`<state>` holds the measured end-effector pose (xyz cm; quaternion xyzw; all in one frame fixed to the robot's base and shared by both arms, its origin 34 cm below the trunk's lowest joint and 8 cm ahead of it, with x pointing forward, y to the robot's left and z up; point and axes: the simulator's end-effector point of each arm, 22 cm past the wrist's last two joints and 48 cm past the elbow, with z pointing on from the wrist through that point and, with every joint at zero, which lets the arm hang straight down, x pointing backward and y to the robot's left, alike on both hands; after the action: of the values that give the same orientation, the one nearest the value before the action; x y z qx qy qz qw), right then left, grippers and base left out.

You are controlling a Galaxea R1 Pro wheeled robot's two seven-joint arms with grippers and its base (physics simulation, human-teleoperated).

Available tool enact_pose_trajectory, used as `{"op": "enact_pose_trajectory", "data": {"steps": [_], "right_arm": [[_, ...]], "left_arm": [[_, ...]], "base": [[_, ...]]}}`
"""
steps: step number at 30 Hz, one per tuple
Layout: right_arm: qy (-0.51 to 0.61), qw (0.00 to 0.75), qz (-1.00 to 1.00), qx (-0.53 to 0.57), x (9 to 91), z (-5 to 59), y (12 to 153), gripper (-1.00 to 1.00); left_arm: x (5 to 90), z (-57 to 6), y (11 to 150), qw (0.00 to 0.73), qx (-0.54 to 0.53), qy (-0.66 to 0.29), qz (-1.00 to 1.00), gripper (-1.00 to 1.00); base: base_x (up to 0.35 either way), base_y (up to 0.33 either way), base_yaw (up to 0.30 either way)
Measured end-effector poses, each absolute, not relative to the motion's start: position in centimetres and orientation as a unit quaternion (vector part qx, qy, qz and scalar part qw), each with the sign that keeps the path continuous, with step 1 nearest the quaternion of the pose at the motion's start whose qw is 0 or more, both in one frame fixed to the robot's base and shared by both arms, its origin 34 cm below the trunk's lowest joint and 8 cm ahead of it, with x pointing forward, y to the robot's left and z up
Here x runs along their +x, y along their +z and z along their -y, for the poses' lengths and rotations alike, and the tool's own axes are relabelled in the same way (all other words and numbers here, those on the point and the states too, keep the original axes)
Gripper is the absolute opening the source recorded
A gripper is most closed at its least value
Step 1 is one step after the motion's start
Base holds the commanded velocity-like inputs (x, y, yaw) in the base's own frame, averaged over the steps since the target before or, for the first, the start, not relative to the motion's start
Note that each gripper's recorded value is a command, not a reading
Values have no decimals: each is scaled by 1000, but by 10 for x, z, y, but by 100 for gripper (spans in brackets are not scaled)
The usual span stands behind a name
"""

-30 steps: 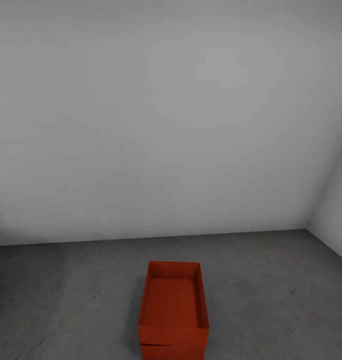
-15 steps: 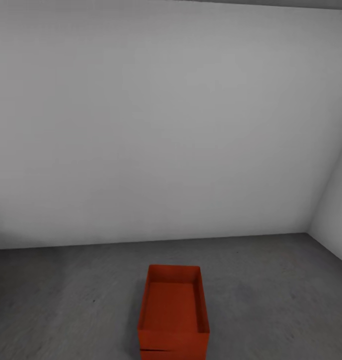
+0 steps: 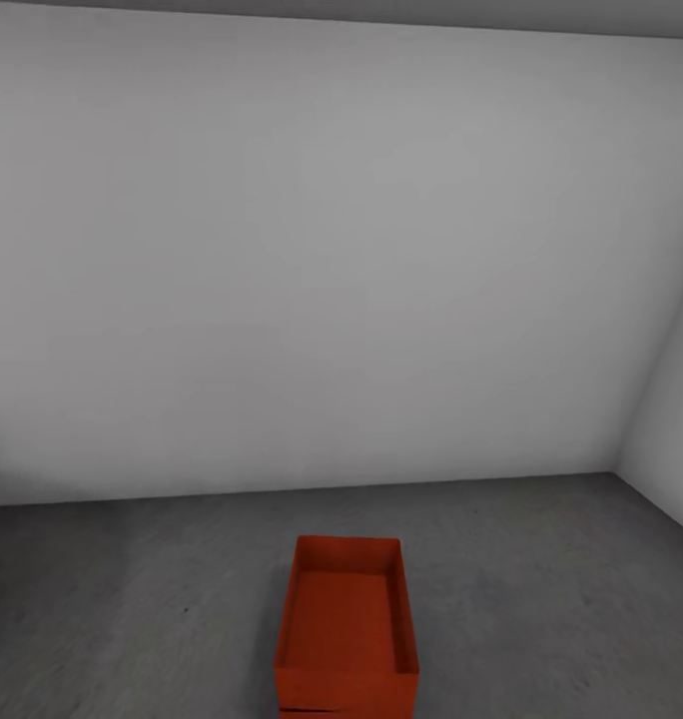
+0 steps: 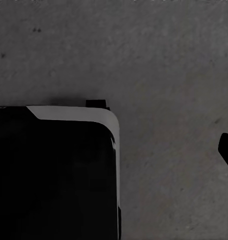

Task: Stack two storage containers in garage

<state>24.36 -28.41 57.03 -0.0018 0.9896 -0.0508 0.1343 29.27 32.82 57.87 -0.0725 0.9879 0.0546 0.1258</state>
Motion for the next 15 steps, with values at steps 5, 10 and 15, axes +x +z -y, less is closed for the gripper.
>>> {"op": "enact_pose_trajectory", "data": {"steps": [5,10,15], "right_arm": [[-51,138,-989,-2,247,284,571,100],[-51,142,-989,-1,250,284,572,100],[-51,146,-988,-1,253,284,573,100]], "left_arm": [[296,-328,580,130,-72,54,-987,100],[299,-328,581,134,-73,54,-987,100],[302,-328,583,138,-73,54,-986,100]], "base": [[0,0,0],[0,0,0],[0,0,0]]}}
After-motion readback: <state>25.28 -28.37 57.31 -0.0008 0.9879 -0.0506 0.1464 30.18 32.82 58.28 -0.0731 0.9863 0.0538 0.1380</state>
